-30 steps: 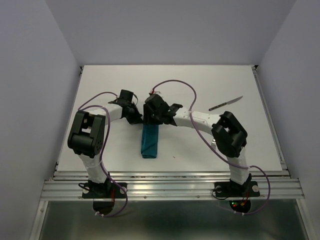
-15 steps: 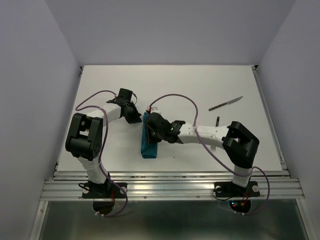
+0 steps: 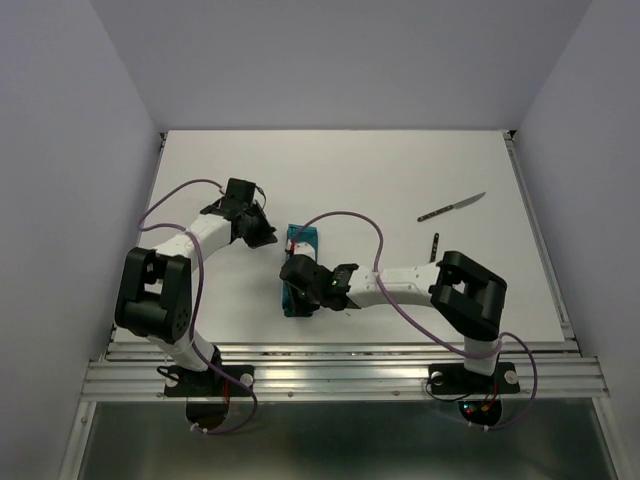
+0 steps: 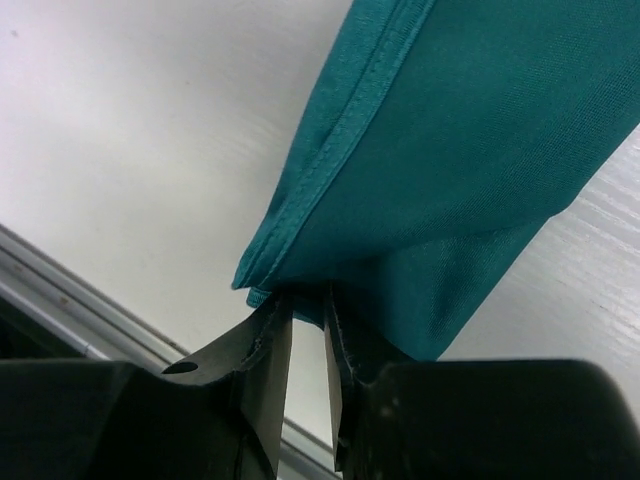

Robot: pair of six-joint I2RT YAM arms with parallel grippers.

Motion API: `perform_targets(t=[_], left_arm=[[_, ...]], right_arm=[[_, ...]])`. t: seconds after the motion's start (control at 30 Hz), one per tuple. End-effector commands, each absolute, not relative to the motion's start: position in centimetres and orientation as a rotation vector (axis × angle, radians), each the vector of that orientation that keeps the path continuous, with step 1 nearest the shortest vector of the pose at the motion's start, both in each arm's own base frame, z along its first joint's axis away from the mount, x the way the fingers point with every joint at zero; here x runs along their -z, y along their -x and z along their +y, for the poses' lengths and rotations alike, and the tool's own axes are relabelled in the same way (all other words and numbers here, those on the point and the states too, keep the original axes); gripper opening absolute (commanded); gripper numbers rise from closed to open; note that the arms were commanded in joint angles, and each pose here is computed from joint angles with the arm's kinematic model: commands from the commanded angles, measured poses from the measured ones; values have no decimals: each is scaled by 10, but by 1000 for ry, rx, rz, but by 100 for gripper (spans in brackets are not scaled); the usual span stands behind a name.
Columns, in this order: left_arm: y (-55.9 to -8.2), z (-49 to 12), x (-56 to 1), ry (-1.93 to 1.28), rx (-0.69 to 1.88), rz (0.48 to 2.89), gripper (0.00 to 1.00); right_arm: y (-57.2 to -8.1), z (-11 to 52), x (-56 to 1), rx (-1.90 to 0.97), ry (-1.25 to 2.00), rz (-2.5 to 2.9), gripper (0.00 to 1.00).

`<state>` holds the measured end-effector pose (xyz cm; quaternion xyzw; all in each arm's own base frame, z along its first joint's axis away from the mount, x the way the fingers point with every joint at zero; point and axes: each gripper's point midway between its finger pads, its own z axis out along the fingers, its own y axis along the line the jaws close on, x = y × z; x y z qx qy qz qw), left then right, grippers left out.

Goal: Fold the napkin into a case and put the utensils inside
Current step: Smooth out the smaller rectangle-folded napkin at the center of the board.

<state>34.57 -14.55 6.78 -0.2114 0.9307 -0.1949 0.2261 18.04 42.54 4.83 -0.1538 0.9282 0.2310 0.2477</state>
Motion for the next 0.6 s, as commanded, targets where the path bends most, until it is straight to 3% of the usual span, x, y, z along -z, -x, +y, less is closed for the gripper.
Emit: perform_targets(t=[0.0, 0.37, 0.57], left_arm=[[-342, -140, -74, 563, 524, 2549, 0], [-337, -139, -86, 554, 535, 2526, 0], [-332, -138, -89, 556, 539, 2521, 0]], right_arm=[[-186, 416, -26, -556, 382, 2532, 24], [-203, 331, -23, -340, 323, 2493, 20], [-220, 305, -61, -328, 341, 2382, 21]])
